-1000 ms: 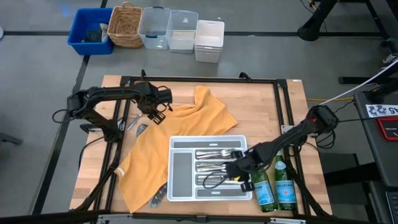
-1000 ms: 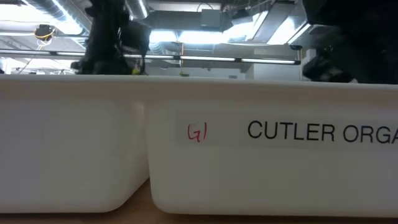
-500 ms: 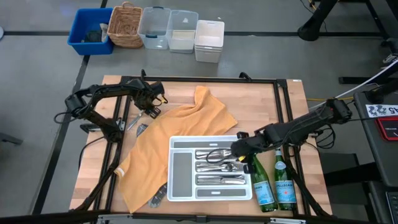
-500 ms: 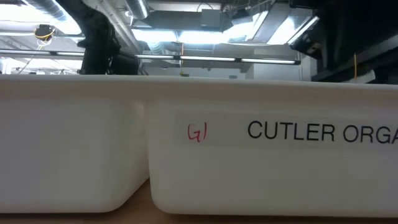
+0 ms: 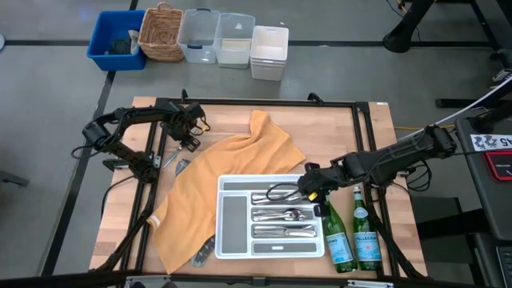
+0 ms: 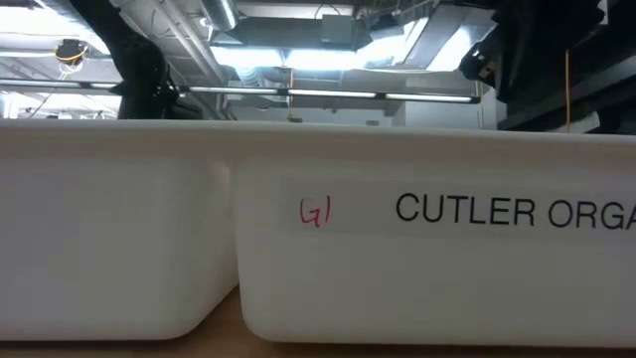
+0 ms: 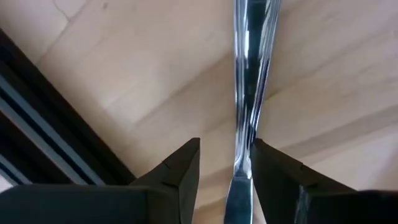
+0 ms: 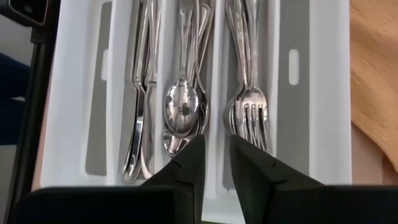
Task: Sort silverware
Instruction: Put the silver table knife into the white silverware tray
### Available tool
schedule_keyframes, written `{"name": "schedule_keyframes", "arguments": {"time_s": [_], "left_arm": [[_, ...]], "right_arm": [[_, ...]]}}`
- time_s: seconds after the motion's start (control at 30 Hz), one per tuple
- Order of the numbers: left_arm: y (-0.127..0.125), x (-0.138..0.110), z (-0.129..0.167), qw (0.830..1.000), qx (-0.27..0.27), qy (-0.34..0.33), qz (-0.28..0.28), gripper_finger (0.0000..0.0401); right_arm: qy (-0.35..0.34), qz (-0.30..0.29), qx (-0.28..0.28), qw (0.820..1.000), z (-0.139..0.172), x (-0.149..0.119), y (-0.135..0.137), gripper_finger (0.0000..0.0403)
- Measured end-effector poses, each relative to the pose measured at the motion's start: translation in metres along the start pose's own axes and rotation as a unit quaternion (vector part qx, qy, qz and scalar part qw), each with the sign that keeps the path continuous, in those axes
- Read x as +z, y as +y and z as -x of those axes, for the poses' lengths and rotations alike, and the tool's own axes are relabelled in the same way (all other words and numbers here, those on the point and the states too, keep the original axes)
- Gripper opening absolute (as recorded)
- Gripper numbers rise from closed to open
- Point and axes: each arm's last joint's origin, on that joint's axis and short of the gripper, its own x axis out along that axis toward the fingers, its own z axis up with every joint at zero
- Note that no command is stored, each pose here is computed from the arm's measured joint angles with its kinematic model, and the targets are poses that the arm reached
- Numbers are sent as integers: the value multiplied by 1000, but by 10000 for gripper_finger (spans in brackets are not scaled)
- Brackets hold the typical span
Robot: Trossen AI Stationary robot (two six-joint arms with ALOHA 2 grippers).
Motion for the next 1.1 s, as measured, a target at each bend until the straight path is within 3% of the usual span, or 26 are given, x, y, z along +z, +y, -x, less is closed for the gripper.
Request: {"name": "schedule_keyframes", "arguments": {"time_s": [0.3, 0.87, 1.1], "left_arm": [[2, 0, -1, 1000, -24, 5, 1, 127], [-3, 4, -17, 998, -20, 49, -16, 125], [-6, 4, -17, 997, -46, 50, -30, 72]], "right_arm": [[2, 2, 0, 1000, 0, 0, 0, 76], [1, 2, -6, 1000, 0, 0, 0, 76], [1, 3, -6, 1000, 0, 0, 0, 76]]}}
